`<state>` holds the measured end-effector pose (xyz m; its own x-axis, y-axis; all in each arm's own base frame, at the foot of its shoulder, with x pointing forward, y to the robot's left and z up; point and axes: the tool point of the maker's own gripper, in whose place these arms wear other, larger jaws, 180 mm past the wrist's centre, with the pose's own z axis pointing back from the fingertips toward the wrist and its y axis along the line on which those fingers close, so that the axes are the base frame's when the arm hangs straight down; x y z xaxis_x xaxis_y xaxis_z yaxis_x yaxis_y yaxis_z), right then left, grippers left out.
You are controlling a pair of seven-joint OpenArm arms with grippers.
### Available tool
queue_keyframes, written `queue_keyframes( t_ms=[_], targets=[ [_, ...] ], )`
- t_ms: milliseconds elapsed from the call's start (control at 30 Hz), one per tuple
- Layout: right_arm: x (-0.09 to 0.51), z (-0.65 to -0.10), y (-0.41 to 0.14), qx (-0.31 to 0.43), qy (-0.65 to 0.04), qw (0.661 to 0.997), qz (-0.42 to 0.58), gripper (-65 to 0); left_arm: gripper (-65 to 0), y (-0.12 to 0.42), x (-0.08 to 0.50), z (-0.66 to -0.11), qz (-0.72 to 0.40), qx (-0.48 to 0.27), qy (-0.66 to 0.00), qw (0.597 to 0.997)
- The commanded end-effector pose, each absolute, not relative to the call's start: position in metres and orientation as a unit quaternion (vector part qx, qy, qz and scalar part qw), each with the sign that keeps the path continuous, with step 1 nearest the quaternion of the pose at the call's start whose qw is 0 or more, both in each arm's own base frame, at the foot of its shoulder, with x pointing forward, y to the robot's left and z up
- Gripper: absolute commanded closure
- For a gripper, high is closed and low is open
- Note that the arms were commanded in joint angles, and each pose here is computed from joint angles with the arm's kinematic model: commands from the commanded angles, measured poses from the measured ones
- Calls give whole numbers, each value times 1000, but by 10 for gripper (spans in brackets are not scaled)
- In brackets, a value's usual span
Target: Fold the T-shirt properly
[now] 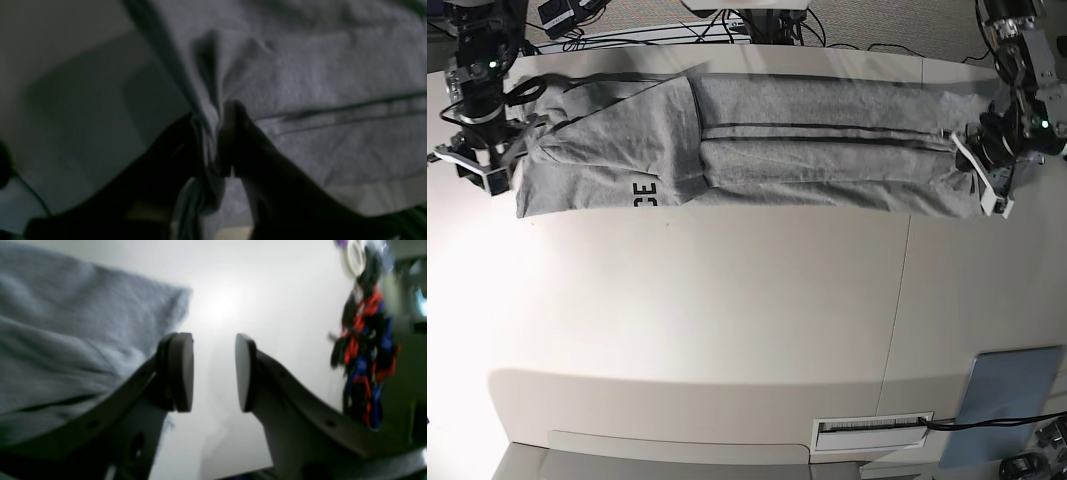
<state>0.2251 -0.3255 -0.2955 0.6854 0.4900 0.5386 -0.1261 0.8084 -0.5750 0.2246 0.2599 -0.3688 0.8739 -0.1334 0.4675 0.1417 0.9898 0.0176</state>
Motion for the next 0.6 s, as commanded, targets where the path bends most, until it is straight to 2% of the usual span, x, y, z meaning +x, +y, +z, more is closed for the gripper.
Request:
queue_keyframes(
  t_ms=[0,100,333,567],
  targets=[
    [235,-284,-332,-265,-373,872,175,-211,0,252,230,-356,-89,-5,-266,960],
    [239,-288,-341,-257,-369,878,166,-211,0,207,222,-354,-119,-41,-283,951],
    [248,-282,-343,-260,-374,876,160,-211,0,76,222,-347,-182,-194,-324,908],
    [245,-284,-344,-261,-366,879,157,-211,0,5,240,-328,-178,-256,-349,884]
  ],
)
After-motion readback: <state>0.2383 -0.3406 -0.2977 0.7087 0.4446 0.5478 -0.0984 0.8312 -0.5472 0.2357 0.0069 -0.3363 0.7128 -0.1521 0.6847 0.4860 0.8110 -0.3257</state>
